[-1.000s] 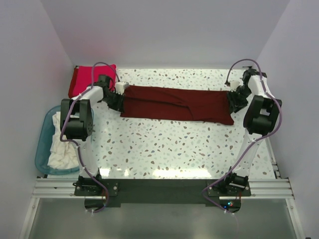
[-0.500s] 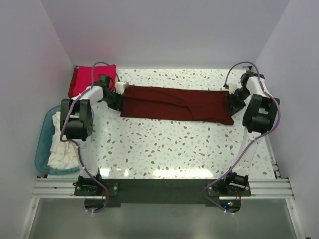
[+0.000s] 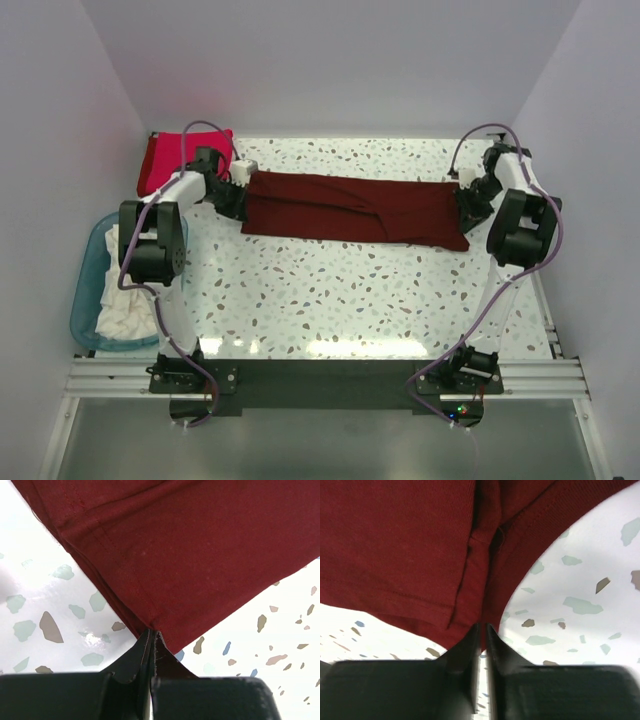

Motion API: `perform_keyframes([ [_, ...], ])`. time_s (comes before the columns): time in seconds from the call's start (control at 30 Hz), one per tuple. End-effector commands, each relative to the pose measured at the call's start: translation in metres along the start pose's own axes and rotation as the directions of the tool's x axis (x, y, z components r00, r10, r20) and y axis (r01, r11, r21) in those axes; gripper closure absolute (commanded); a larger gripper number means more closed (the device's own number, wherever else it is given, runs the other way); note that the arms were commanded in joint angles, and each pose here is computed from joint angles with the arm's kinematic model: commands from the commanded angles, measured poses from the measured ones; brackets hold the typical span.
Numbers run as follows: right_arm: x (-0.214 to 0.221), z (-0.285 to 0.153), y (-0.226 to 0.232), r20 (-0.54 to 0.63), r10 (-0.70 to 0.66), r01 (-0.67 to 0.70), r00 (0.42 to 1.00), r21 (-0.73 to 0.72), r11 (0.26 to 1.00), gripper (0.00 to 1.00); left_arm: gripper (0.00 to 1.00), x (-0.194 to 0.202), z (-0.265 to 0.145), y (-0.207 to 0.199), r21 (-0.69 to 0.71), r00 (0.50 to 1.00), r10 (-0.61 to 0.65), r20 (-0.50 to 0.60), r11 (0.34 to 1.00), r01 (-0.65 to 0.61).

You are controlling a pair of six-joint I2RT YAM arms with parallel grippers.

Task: Fold and stack the t-shirts
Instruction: Fold the tshirt

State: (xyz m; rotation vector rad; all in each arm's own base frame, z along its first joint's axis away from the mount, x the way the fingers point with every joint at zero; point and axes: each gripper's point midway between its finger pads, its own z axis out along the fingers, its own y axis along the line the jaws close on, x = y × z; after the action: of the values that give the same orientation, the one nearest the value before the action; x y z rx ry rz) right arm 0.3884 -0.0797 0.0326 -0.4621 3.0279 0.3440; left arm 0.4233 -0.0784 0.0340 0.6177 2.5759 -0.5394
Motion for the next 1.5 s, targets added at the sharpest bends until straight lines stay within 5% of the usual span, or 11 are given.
perform_keyframes([
  [0.0, -0.012, -0.024, 0.007, 0.056, -0.020, 0.021, 0.998, -0.007, 1.000, 0.80, 1.00, -0.021, -0.020, -0.006, -0.009, 0.998, 0.028, 0.064, 1.000, -0.027],
  [0.07, -0.016, -0.025, 0.009, 0.077, -0.011, 0.013, 0.997, -0.016, 1.000, 0.65, 1.00, -0.022, -0.020, -0.006, -0.009, 0.998, 0.024, 0.065, 1.000, -0.023],
  [0.13, -0.020, -0.025, 0.011, 0.094, -0.004, 0.007, 0.996, -0.033, 0.999, 0.63, 1.00, -0.022, -0.020, -0.006, -0.008, 0.997, 0.026, 0.067, 1.000, -0.026],
  [0.63, -0.012, 0.002, 0.010, 0.016, 0.014, -0.013, 1.000, -0.059, 0.998, 0.69, 1.00, -0.022, -0.018, -0.004, -0.008, 0.998, 0.023, 0.061, 1.000, -0.023],
  [0.93, -0.011, 0.001, 0.016, 0.016, 0.005, -0.004, 1.000, -0.091, 0.996, 0.82, 1.00, -0.021, -0.016, -0.003, -0.010, 0.998, 0.024, 0.059, 1.000, -0.024],
  [1.2, -0.005, 0.004, 0.013, -0.013, 0.006, -0.007, 1.000, -0.077, 0.997, 0.69, 1.00, -0.019, -0.017, -0.004, -0.008, 0.998, 0.018, 0.060, 1.000, -0.017],
  [1.47, -0.008, 0.006, 0.014, -0.003, 0.020, -0.020, 1.000, -0.086, 0.996, 0.71, 1.00, -0.020, -0.018, -0.005, -0.009, 0.998, 0.018, 0.062, 1.000, -0.017],
])
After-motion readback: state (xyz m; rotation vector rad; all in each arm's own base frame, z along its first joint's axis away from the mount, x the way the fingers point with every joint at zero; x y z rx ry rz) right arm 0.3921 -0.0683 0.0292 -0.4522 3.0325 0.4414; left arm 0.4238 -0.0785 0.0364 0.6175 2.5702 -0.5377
